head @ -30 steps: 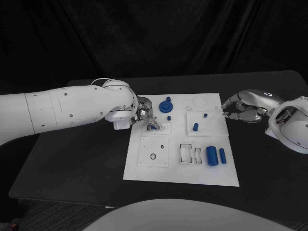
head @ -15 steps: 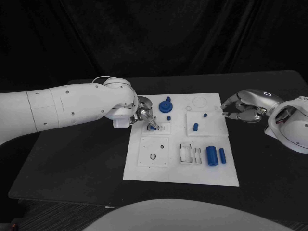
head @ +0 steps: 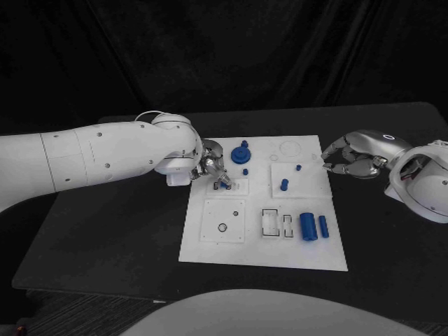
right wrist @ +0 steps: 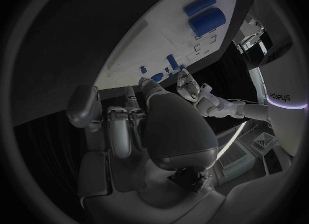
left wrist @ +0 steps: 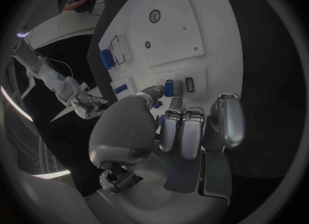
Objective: Assemble the parts on the task board
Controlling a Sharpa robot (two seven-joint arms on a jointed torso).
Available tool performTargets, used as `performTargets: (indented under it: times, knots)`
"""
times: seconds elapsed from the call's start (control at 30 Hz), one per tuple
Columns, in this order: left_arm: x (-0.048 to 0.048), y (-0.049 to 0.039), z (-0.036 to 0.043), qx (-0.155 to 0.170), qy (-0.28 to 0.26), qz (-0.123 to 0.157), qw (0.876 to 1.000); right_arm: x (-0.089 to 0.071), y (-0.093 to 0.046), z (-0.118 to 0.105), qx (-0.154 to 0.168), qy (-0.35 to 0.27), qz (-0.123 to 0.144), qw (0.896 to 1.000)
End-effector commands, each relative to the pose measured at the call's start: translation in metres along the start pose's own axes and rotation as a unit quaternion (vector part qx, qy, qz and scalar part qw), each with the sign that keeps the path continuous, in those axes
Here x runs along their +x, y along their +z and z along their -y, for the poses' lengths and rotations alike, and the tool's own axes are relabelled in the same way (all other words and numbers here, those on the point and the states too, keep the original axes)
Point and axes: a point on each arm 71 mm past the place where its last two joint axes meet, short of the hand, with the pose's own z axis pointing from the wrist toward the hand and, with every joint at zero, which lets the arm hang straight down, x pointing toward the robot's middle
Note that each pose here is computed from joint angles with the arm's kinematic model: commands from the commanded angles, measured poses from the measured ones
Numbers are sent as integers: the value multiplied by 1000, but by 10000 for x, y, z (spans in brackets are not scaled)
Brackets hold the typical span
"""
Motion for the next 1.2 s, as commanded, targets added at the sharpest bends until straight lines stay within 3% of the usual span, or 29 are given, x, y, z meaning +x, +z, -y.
performTargets:
  times: [0.03,0.47,1.2]
  knots:
    - [17,16,28,9,2,-3,1000,14,-1,12,7,0,-2,1000]
    - [24,35,49,5,7,-10,1000,24,-4,13,8,0,-4,1000]
    - [39,29,9,-13,14,-22,1000,27,-8,19,10,0,-5,1000]
